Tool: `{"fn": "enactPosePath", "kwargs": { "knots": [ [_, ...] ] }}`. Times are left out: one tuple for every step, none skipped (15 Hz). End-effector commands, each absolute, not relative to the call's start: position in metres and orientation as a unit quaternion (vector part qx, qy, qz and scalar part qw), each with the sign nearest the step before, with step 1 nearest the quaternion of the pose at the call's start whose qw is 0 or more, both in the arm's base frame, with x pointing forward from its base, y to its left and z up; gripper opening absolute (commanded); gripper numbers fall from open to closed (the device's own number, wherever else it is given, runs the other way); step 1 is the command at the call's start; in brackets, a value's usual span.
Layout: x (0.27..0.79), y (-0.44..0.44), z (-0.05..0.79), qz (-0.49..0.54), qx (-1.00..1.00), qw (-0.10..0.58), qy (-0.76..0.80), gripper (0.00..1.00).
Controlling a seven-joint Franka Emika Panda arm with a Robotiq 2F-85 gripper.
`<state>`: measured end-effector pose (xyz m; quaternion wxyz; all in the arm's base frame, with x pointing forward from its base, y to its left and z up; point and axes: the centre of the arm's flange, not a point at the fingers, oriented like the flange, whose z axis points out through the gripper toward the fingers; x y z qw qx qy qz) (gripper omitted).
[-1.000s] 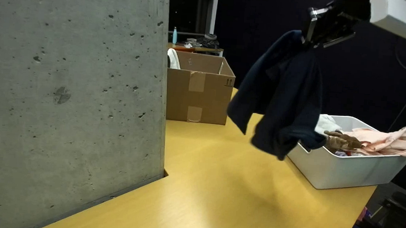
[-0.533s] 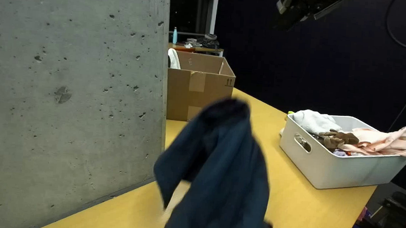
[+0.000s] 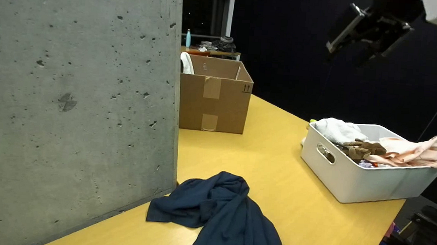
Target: Remove the blue cloth and the moose toy from basket, then wrap the moose toy with the blue cloth
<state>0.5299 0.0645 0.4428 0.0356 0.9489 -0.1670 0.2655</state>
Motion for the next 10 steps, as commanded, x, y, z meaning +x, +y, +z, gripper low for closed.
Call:
{"fn": "enactPosePath", "kwargs": {
  "knots": [
    [0.482, -0.021, 0.413, 0.219, 0.948, 0.047, -0.226, 1.0],
    [0.474, -0.047, 0.398, 0.209, 0.945, 0.047, -0.248, 1.0],
    [0.465, -0.072, 0.381, 0.201, 0.943, 0.042, -0.263, 1.0],
    [0.461, -0.092, 0.362, 0.189, 0.941, 0.038, -0.278, 1.0],
    [0.456, -0.105, 0.349, 0.184, 0.939, 0.033, -0.288, 1.0],
    [0.455, -0.116, 0.334, 0.181, 0.937, 0.028, -0.297, 1.0],
    [0.45, -0.124, 0.325, 0.178, 0.935, 0.024, -0.307, 1.0],
    [0.451, -0.134, 0.311, 0.179, 0.932, 0.019, -0.315, 1.0],
    [0.45, -0.142, 0.303, 0.179, 0.929, 0.016, -0.324, 1.0],
    [0.454, -0.15, 0.294, 0.178, 0.926, 0.013, -0.333, 1.0]
  ]
}}
